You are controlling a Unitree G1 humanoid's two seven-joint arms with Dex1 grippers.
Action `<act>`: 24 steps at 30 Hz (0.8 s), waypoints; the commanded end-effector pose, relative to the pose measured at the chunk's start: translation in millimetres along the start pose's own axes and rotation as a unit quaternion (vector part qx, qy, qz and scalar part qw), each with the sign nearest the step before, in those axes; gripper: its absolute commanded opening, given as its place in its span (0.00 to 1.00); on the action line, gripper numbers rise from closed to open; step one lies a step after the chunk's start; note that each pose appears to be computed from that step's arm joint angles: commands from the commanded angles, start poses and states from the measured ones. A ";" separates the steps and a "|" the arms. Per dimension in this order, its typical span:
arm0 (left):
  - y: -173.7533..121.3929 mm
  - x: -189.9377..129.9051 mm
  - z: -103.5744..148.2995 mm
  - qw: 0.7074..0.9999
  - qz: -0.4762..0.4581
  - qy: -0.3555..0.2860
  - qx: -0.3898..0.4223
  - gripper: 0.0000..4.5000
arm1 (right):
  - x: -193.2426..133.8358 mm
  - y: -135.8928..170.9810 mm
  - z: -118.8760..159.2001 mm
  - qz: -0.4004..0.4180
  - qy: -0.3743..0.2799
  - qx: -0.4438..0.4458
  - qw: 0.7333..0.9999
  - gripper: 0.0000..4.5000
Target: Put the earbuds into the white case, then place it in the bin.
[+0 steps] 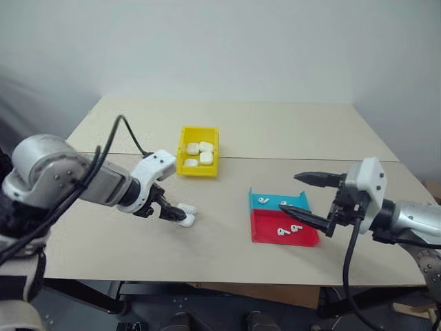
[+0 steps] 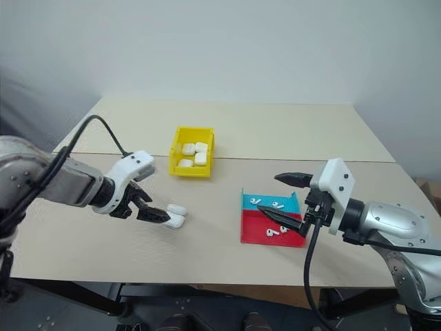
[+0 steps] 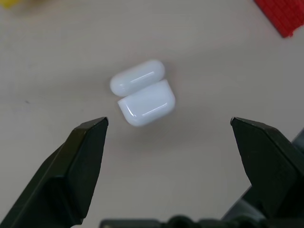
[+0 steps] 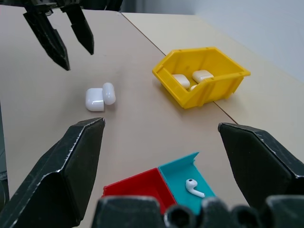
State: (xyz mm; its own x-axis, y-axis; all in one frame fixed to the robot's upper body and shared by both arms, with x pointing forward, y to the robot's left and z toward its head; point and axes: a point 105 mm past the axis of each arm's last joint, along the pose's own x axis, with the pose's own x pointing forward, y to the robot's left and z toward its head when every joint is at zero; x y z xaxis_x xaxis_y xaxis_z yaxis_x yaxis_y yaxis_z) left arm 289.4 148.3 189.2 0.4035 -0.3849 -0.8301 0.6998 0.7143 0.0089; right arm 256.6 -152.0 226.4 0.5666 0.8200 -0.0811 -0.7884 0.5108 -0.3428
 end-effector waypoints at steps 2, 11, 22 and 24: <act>2.0 6.2 1.3 0.999 0.014 0.031 -0.027 1.00 | -0.4 3.6 10.1 -0.006 -0.021 -0.017 1.000 0.99; 3.1 39.0 16.4 0.990 0.064 0.087 -0.092 1.00 | 2.6 4.9 10.0 -0.012 -0.025 -0.021 0.999 0.99; 1.2 65.9 24.1 0.983 0.106 0.095 -0.114 1.00 | 5.2 5.7 8.5 -0.015 -0.024 -0.029 0.999 0.99; 0.0 69.9 26.1 0.982 0.104 0.092 -0.126 1.00 | 5.3 5.4 8.2 -0.016 -0.024 -0.030 0.999 0.99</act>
State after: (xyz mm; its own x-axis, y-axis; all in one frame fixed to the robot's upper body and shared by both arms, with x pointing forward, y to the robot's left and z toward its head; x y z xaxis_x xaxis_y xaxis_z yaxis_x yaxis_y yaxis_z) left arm 327.4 107.4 136.2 0.3588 -0.0993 -0.9281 0.4662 0.8805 0.0860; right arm 257.7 -146.3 221.7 0.5890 0.8057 -0.0624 -0.7684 0.5344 -0.3522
